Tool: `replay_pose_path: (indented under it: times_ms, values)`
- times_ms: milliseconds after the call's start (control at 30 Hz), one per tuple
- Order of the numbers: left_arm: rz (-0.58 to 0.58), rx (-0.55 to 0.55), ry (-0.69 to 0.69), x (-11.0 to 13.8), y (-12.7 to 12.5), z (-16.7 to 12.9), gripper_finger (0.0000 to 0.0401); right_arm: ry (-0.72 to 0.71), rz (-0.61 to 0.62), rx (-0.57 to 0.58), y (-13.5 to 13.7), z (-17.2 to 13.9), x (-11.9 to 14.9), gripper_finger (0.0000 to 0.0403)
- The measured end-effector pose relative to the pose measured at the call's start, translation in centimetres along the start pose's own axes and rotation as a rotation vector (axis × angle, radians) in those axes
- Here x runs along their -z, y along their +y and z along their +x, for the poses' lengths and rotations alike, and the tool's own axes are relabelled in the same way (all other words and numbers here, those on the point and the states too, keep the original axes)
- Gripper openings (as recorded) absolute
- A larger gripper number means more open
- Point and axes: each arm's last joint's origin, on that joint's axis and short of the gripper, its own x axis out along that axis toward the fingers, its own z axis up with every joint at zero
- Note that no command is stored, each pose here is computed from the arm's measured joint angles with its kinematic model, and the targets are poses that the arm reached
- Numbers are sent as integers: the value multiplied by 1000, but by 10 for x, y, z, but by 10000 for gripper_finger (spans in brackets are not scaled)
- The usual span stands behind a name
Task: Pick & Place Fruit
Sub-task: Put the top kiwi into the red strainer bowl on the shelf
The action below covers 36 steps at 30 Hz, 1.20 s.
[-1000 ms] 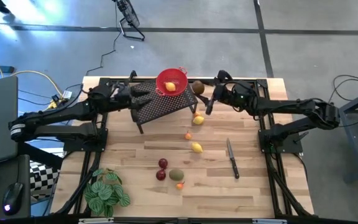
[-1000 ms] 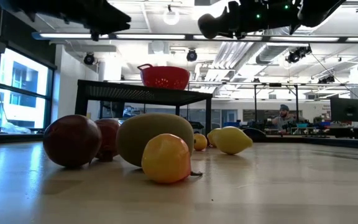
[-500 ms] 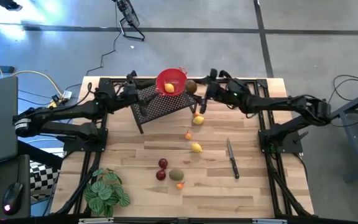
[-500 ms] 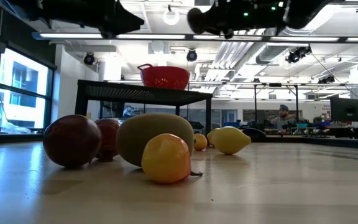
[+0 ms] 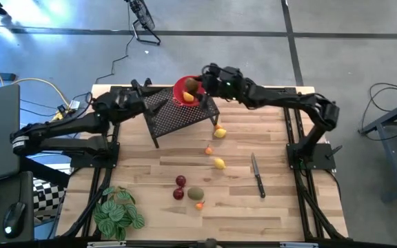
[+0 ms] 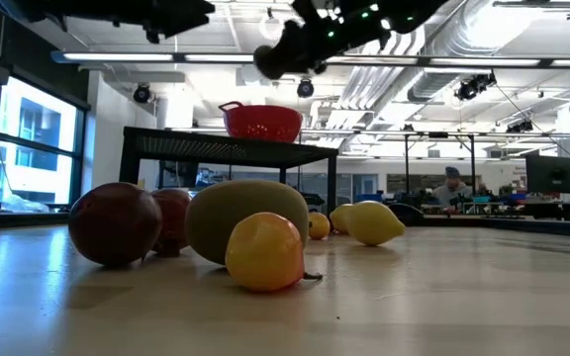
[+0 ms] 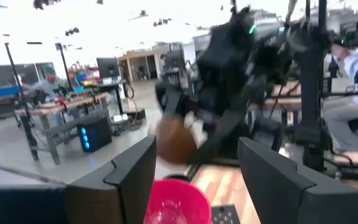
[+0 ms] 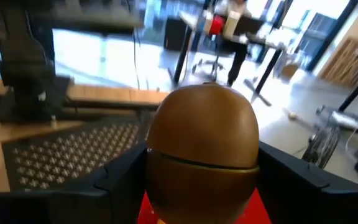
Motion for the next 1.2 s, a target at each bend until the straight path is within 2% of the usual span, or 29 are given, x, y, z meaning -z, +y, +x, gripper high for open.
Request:
replay_pose_path:
  times_ms: [167,300,767,967,1200]
  values:
    - [-3,-1,-9,-7,2,-11,220,61,11,-31,-11,24,3,244]
    - [-6,2,6,-8,3,-17,220,120,20,-35,-14,36,15,252]
    - [-5,4,15,-8,3,-18,220,246,39,-59,-16,34,29,255]
    - [-6,4,15,-8,3,-18,220,243,37,-58,-16,34,28,255]
    - [-6,4,15,-8,3,-18,220,251,12,-63,-16,34,29,275]
